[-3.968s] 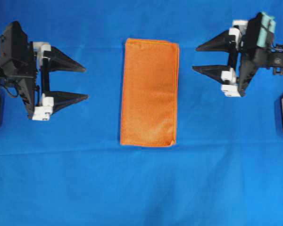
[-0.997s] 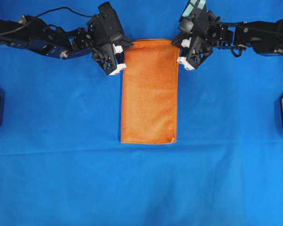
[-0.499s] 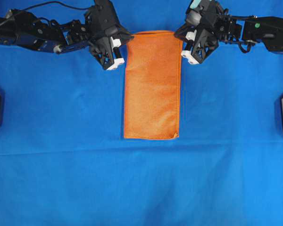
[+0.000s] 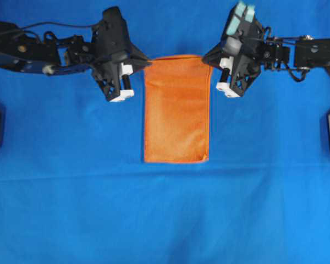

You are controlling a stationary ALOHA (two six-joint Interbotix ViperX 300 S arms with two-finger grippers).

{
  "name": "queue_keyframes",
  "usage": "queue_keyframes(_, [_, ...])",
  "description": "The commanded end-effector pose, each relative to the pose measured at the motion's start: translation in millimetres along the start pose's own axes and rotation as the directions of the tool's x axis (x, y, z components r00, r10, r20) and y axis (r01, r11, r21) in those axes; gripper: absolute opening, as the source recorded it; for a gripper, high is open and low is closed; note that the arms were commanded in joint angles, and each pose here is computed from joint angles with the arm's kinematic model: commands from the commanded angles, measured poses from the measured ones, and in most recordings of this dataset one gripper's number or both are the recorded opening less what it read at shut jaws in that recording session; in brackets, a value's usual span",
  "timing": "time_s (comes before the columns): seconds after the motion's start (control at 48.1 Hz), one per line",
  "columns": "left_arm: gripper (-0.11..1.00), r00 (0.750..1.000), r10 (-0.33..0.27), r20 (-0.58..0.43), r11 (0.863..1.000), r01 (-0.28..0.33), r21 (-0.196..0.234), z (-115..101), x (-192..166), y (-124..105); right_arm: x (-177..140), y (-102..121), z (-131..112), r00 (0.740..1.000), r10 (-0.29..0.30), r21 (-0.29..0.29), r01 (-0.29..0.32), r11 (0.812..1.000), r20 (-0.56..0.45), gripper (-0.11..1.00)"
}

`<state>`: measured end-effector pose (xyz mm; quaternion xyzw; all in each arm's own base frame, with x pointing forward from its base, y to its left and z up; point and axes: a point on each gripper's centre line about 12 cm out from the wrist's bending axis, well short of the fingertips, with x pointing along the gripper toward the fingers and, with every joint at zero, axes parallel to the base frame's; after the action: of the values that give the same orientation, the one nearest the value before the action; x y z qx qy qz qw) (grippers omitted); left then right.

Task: Fold the orange towel.
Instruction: 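Lift the top end with both grippers and fold it down toward the bottom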

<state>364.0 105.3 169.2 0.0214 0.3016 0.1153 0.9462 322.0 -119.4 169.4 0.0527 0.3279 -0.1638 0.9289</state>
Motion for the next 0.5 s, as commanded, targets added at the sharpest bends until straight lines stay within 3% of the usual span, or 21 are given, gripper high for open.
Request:
queue_keyframes(0.0, [0.02,0.998,-0.02,0.052,1.0,0.02,0.0,15.2,-15.2,-9.6,-13.2,14.1,6.2,0.999,0.025,-0.007,-0.025,1.0,0.021,0.03])
queue_keyframes(0.27, [0.02,0.993,-0.11,0.049,0.993,0.108,0.045,10.9,-25.3,-48.5,-21.5,51.3,-7.2,0.995,0.102,0.001,-0.102,0.995,-0.023,0.03])
queue_keyframes(0.478, [0.02,0.986,-0.168,0.02,0.986,0.168,0.022,-4.2,-14.6,-76.5,-15.0,68.6,-24.4,0.987,0.14,0.008,-0.14,0.99,-0.075,0.03])
